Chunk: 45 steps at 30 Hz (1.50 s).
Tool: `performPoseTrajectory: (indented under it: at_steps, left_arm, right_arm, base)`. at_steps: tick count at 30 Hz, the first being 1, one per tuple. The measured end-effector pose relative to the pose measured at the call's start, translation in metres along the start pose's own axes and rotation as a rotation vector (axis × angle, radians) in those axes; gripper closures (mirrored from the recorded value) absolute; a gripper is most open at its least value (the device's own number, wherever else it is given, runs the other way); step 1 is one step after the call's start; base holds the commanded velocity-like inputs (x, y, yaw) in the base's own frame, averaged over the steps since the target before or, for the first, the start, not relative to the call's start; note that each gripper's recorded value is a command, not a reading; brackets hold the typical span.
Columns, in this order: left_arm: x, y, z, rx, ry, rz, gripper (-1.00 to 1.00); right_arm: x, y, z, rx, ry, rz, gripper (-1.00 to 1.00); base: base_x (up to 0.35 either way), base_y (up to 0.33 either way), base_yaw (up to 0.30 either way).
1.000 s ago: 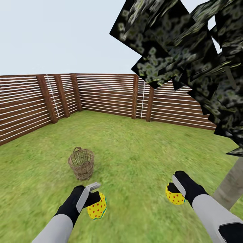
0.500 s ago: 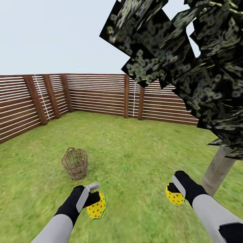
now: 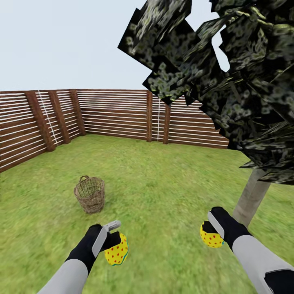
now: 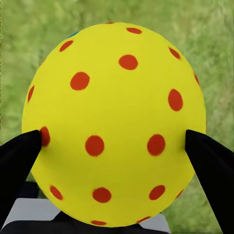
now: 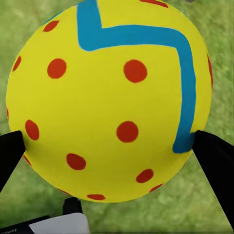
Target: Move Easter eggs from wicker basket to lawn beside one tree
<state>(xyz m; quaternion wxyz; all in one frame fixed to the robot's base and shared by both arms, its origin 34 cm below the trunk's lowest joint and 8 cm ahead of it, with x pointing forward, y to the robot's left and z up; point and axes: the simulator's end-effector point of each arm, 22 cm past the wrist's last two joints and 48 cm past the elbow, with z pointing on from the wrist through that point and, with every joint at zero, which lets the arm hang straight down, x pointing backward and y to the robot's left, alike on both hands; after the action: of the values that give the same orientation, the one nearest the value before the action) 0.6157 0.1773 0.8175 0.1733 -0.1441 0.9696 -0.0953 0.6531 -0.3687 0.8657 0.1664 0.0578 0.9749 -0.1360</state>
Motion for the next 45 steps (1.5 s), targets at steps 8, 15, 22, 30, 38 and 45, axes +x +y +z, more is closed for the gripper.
performPoseTrajectory:
  at_steps: [8, 15, 22, 30, 38, 45]
  left_arm:
    - [0.0, -0.001, -0.001, 0.003, -0.002, 0.0, 1.0]
    - [-0.002, -0.002, -0.003, 0.004, -0.007, 0.002, 1.0]
    - [-0.011, -0.004, -0.006, 0.004, -0.047, 0.002, 1.0]
    - [-0.013, -0.006, -0.009, 0.006, -0.056, 0.005, 1.0]
    - [-0.016, -0.008, -0.012, 0.009, -0.065, 0.007, 1.0]
    - [-0.018, -0.011, -0.016, 0.014, -0.072, 0.008, 1.0]
  right_arm:
    - [0.0, 0.002, -0.001, -0.004, -0.001, 0.003, 1.0]
    - [-0.002, 0.001, -0.004, -0.004, -0.006, 0.004, 1.0]
    - [-0.003, 0.002, -0.007, -0.007, -0.011, 0.006, 1.0]
    - [-0.006, 0.001, -0.01, -0.005, -0.019, 0.006, 1.0]
    - [-0.008, 0.0, -0.014, -0.002, -0.028, 0.003, 1.0]
    - [-0.011, -0.002, -0.018, -0.001, -0.037, 0.006, 1.0]
  base:
    - [-0.066, 0.0, -0.223]
    - [0.0, 0.0, -0.294]
    - [0.0, 0.0, -0.277]
    - [0.0, 0.0, -0.272]
    - [0.0, 0.0, -0.248]
    - [0.0, 0.0, -0.241]
